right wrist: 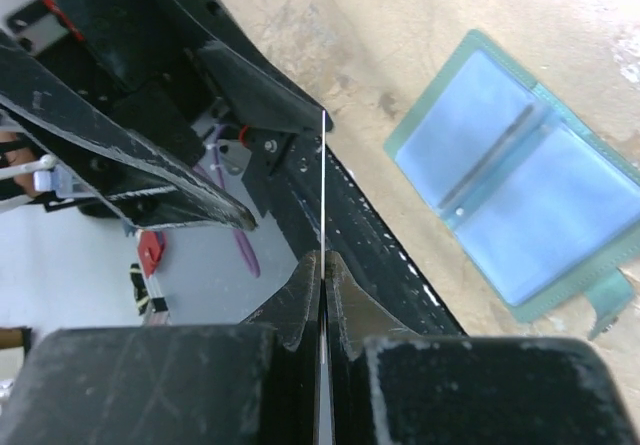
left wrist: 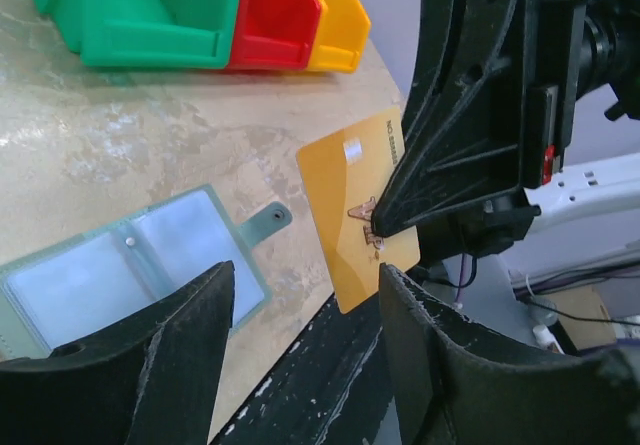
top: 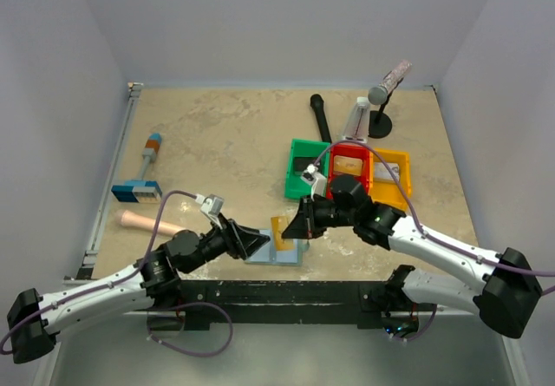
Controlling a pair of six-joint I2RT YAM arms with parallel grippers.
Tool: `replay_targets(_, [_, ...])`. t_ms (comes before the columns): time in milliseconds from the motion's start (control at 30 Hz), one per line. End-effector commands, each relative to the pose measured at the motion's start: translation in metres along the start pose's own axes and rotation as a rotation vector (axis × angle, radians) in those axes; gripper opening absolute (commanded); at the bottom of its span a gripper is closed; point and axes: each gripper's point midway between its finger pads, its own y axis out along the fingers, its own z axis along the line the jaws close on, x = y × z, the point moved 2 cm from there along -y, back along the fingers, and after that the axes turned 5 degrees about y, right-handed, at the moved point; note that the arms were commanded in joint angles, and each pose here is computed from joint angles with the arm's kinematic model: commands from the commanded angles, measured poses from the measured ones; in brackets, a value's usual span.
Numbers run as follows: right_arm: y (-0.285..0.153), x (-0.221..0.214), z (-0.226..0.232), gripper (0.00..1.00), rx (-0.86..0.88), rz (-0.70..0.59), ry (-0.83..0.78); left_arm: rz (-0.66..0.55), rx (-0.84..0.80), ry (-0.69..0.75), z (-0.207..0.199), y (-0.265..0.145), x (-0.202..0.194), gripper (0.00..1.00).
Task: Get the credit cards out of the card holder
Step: Place the credit card in the storage box.
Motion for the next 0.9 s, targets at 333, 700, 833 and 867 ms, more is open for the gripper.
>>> replay_targets(333, [0.005,0.001,0.032,0.0,0.213,0.014,-0.022,-0.046,-0.25,0.027,-0.039,0.003,0.008,0.58])
replay_targets(700, [0.005,-0.002,0.033,0.0,0.231,0.027,-0.029,-0.054,-0.269,0.028,-0.042,0.002,0.01,0.27])
replay_targets(833, [0.004,-0.003,0.034,0.0,0.234,0.042,-0.033,-0.06,-0.279,0.033,-0.044,0.0,0.011,0.15])
replay_targets(867, [0.003,-0.003,0.035,0.03,0.234,0.043,-0.036,-0.063,-0.283,0.036,-0.044,-0.001,0.011,0.11])
